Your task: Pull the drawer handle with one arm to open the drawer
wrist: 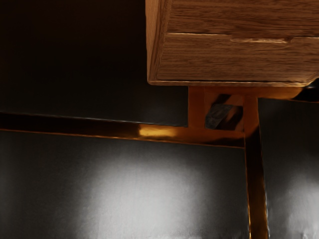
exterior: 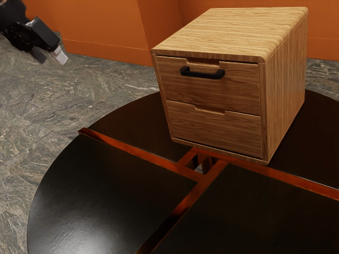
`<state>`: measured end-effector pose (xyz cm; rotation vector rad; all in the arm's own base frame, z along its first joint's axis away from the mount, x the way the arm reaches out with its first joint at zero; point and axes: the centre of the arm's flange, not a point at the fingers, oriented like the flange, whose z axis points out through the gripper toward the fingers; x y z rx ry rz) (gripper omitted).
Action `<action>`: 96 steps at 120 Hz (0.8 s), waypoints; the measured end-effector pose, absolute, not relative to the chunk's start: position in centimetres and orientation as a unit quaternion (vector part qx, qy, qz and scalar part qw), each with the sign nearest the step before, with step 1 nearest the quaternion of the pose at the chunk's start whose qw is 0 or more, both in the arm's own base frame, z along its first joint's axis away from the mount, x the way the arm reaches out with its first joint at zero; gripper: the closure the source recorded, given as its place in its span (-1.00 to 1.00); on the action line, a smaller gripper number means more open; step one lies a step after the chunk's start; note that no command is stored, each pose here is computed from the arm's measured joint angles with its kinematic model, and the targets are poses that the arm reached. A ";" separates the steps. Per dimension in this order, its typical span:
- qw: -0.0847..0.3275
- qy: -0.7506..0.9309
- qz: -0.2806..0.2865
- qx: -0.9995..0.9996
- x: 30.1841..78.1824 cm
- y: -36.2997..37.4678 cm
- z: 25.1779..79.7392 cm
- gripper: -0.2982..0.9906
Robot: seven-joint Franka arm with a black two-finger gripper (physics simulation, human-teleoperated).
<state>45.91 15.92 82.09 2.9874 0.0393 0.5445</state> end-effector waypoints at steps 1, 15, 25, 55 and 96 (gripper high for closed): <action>0.054 0.008 0.178 0.983 46.1 15.6 82.0 -0.50; 0.060 -0.005 0.163 0.985 46.0 15.3 81.6 -0.50; 0.066 -0.016 0.148 0.987 45.4 15.4 81.4 -0.50; -0.023 -0.314 0.110 0.943 49.9 2.1 78.0 -0.50; -0.139 -0.499 0.107 0.849 53.9 -1.1 71.5 -0.50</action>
